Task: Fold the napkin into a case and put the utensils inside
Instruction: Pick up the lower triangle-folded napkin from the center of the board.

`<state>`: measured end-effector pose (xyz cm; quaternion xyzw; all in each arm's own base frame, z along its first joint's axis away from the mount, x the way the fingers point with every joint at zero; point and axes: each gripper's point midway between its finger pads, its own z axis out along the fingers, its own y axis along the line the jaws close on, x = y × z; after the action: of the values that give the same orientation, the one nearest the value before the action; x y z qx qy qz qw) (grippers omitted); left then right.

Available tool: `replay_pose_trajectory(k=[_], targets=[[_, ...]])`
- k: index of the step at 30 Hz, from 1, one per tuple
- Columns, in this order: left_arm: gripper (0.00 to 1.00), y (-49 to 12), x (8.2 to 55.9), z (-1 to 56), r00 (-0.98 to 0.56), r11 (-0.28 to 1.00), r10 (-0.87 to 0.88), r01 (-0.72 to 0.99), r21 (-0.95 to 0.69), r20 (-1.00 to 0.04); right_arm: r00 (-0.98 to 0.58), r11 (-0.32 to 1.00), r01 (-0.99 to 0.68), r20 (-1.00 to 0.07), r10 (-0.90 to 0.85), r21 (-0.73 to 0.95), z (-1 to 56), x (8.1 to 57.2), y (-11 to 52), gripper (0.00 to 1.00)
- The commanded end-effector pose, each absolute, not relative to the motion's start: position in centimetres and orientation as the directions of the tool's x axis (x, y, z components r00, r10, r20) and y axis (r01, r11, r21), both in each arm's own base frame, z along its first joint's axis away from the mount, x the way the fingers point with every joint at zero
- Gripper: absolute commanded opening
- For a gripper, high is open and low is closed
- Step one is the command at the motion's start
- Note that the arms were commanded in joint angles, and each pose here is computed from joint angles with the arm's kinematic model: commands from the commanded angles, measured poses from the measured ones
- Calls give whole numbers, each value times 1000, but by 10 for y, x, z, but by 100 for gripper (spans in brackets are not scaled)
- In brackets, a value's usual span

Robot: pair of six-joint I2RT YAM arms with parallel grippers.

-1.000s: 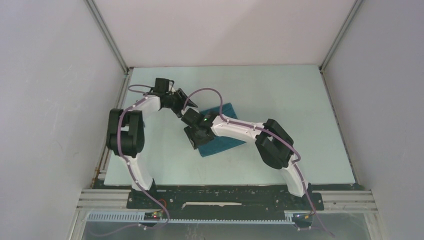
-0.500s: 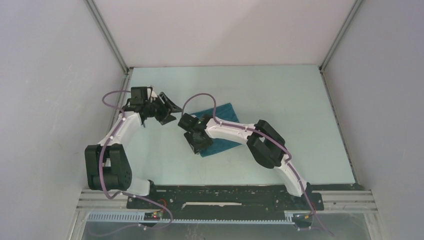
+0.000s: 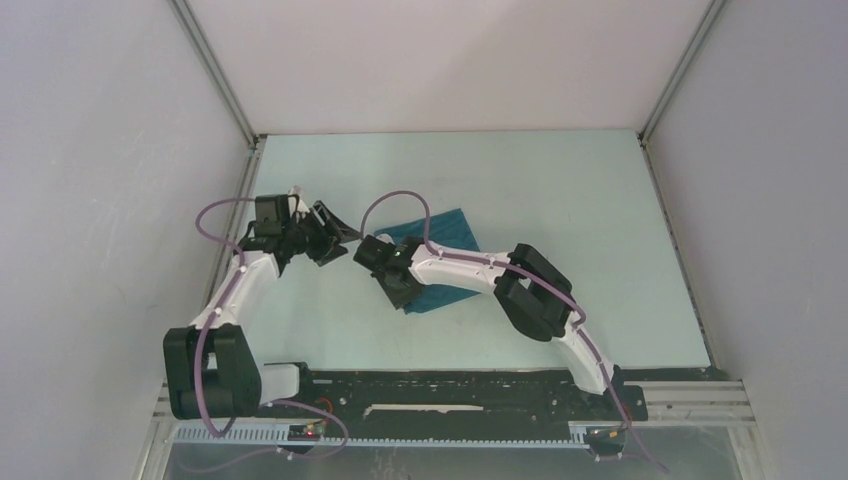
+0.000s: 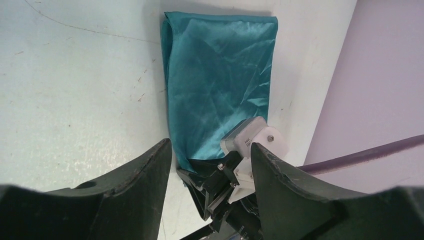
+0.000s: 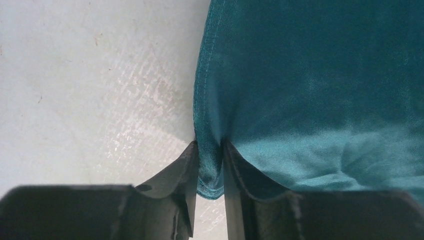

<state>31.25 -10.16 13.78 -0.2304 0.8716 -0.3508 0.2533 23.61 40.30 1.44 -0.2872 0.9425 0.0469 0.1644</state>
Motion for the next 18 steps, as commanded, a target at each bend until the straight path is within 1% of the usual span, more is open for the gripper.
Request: replay_pose_trajectory(k=[1,4,6,7,9,12,16,17,18], targets=[[64,-105,284,129,-799,665,-539,-210,-717,-266,-812,848,-516,-248,-529,-118,-33,234,371,27],[65,-104,281,121,-795,664,-549,-227,-713,-258,-804,850,-511,-280,-525,-127,-26,241,372,15],[65,-105,281,115,-797,656,-553,-237,-717,-243,-798,854,-511,-315,-514,-99,-15,247,377,3],[65,-106,281,113,-796,650,-558,-243,-720,-235,-795,857,-508,-335,-506,-89,-10,249,378,0],[65,-108,284,108,-795,632,-568,-257,-731,-213,-794,863,-504,-369,-484,-47,3,255,381,0],[69,-115,291,99,-790,571,-596,-291,-767,-145,-786,836,-535,-434,-440,121,27,255,396,0],[76,-128,307,88,-769,449,-639,-342,-826,-29,-833,748,-517,-446,-328,416,52,244,404,0],[78,-130,310,86,-762,431,-647,-357,-829,-8,-848,709,-507,-433,-306,490,59,240,406,0],[80,-131,316,85,-755,423,-655,-355,-834,-10,-861,691,-486,-427,-275,535,63,243,405,0]])
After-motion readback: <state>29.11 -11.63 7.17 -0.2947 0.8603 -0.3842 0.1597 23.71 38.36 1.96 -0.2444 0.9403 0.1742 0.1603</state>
